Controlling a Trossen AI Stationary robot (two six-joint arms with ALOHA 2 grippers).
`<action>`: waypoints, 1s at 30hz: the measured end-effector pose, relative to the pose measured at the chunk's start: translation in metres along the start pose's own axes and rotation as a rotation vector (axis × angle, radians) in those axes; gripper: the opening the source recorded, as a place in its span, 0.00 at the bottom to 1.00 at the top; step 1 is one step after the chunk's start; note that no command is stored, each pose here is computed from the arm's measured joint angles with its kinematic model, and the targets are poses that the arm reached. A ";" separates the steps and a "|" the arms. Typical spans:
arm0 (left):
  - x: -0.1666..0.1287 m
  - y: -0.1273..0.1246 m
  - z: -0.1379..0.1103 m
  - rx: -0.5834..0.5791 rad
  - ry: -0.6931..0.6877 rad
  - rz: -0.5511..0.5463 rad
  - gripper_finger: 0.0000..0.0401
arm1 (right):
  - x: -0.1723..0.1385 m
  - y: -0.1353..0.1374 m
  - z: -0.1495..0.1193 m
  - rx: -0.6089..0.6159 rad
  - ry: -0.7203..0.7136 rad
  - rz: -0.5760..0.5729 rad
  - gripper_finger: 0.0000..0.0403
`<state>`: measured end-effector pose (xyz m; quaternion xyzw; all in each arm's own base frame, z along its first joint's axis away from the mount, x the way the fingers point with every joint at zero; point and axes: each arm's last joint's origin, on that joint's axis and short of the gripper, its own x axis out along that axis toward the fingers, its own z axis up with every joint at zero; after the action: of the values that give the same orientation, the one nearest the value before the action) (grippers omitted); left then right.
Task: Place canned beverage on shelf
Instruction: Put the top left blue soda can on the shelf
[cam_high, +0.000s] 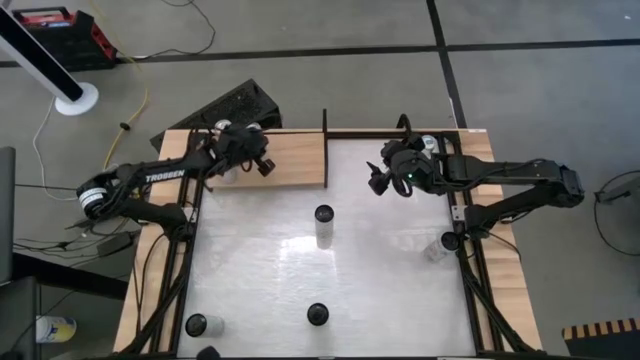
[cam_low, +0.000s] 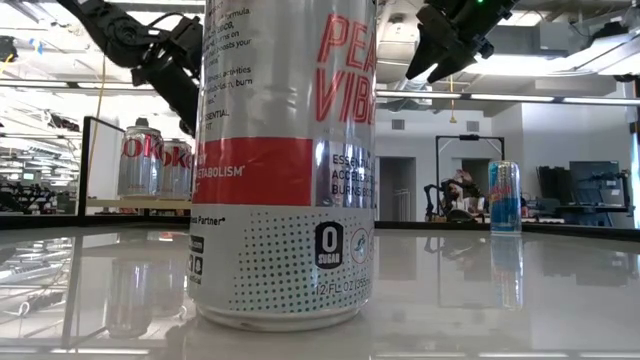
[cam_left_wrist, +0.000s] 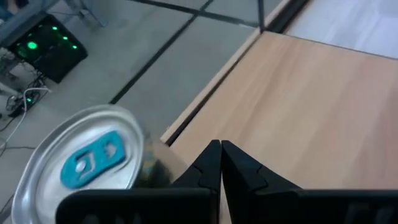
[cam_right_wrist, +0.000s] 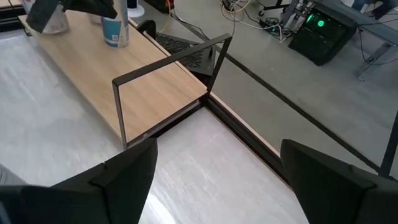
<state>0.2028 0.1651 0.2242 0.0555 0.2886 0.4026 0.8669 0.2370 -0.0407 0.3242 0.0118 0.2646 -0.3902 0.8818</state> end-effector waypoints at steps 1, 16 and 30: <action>-0.001 0.000 0.003 0.015 0.016 -0.009 0.00 | 0.000 0.000 0.000 0.000 0.000 0.000 0.90; -0.022 0.012 0.032 0.248 0.278 -0.126 0.00 | 0.000 0.000 0.001 0.003 -0.005 0.002 0.90; -0.012 0.027 0.023 0.219 0.340 -0.117 0.00 | 0.000 0.000 0.001 -0.004 -0.005 0.009 0.90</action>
<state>0.1913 0.1776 0.2571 0.0636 0.4753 0.3212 0.8166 0.2376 -0.0405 0.3247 0.0102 0.2633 -0.3856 0.8842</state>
